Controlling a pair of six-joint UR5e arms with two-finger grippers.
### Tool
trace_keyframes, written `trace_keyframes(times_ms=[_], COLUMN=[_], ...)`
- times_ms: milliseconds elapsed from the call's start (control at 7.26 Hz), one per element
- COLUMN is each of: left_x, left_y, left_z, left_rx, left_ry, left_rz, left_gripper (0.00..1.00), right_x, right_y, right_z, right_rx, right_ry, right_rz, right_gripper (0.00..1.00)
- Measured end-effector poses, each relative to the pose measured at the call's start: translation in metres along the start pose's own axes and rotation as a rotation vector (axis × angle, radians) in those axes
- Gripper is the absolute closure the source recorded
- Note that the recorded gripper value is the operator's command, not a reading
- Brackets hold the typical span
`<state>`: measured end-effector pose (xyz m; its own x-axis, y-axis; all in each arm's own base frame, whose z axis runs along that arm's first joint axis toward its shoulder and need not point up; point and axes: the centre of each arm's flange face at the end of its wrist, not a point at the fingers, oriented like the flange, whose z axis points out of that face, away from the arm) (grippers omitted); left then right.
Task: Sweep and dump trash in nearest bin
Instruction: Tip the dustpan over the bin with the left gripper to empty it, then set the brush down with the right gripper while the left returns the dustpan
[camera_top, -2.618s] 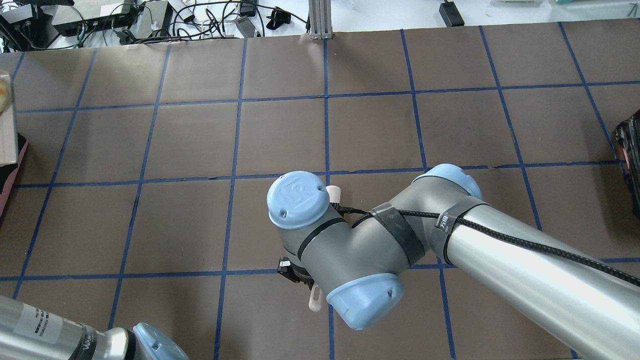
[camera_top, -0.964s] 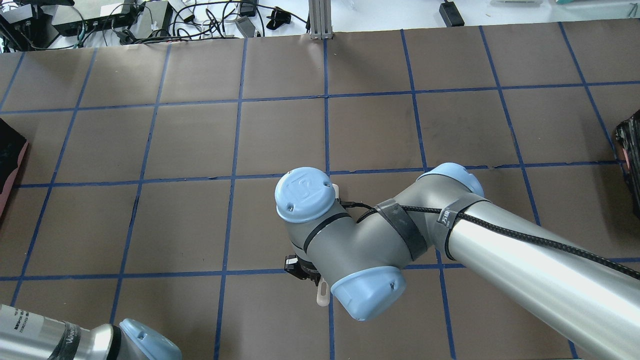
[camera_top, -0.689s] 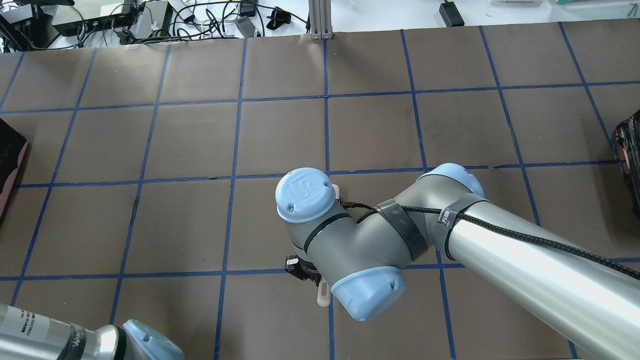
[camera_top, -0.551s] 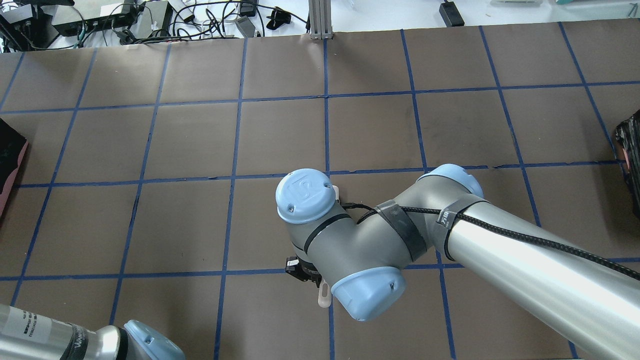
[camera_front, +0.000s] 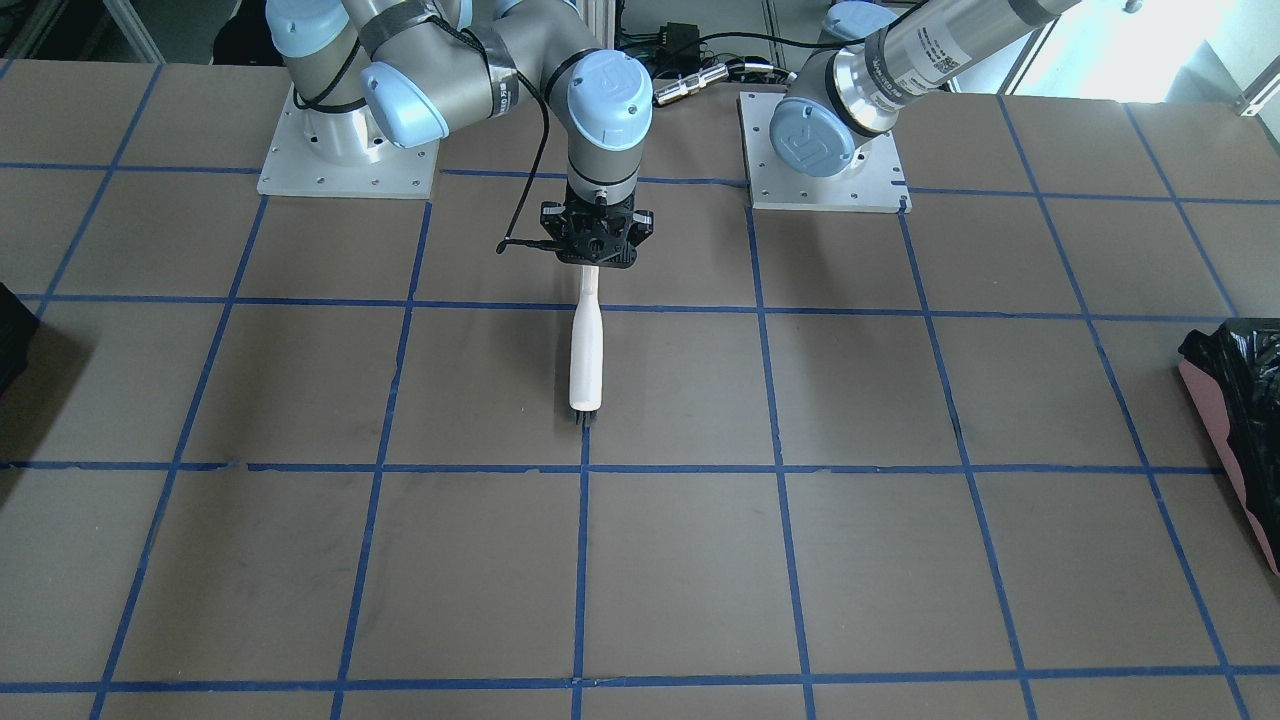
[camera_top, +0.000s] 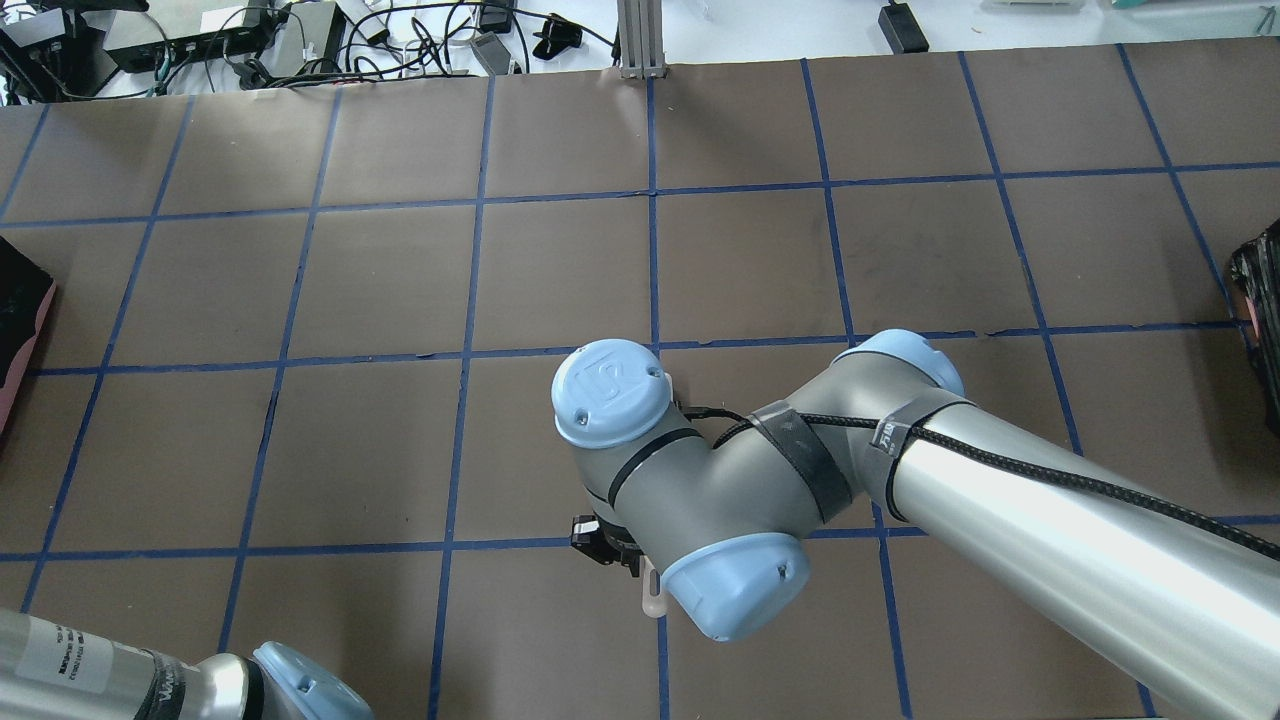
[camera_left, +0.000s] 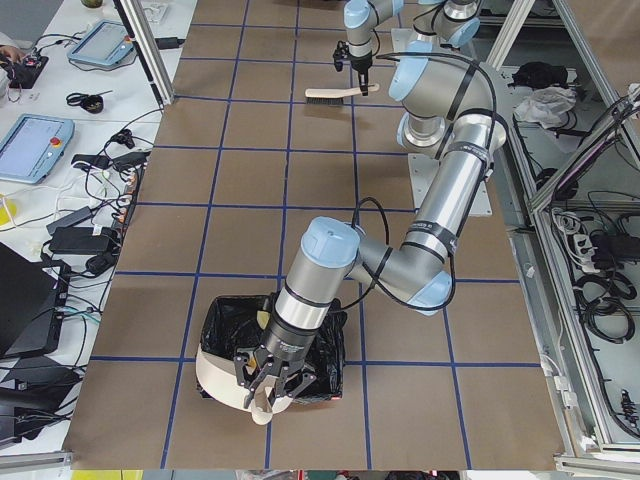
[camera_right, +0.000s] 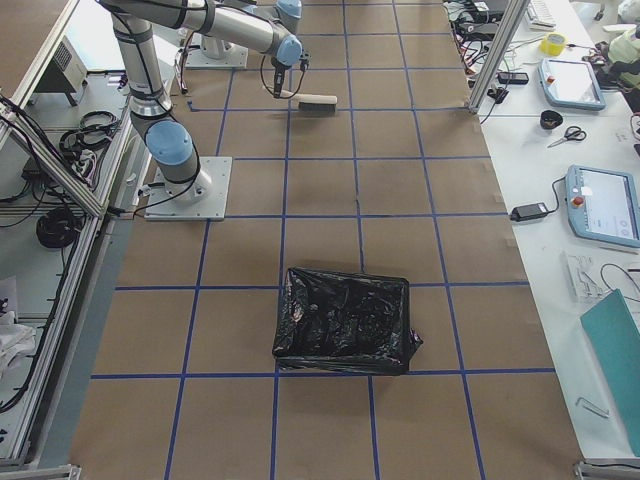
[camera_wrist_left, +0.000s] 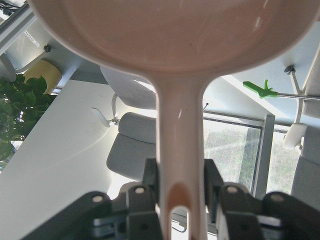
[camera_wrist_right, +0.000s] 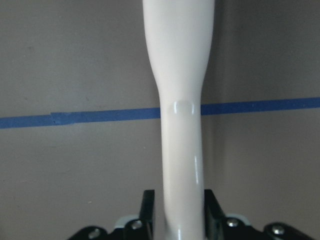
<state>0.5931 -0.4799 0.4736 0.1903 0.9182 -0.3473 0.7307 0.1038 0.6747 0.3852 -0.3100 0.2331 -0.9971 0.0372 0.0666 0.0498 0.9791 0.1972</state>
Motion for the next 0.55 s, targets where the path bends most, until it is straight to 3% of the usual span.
trace_keyframes(times_ms=[276, 551], left_x=[-0.034, -0.077], left_y=[0.002, -0.018], left_z=[-0.034, -0.058], left_rx=[-0.013, 0.112], left_ry=[-0.042, -0.095], left_rz=[0.042, 0.009], left_gripper=[1.0, 1.0], right_x=[0.0, 0.002], right_y=[0.0, -0.005], right_z=[0.0, -0.008], right_rx=[0.002, 0.037], right_ry=[0.002, 0.02], right_rz=[0.001, -0.005], right_gripper=[0.28, 0.15])
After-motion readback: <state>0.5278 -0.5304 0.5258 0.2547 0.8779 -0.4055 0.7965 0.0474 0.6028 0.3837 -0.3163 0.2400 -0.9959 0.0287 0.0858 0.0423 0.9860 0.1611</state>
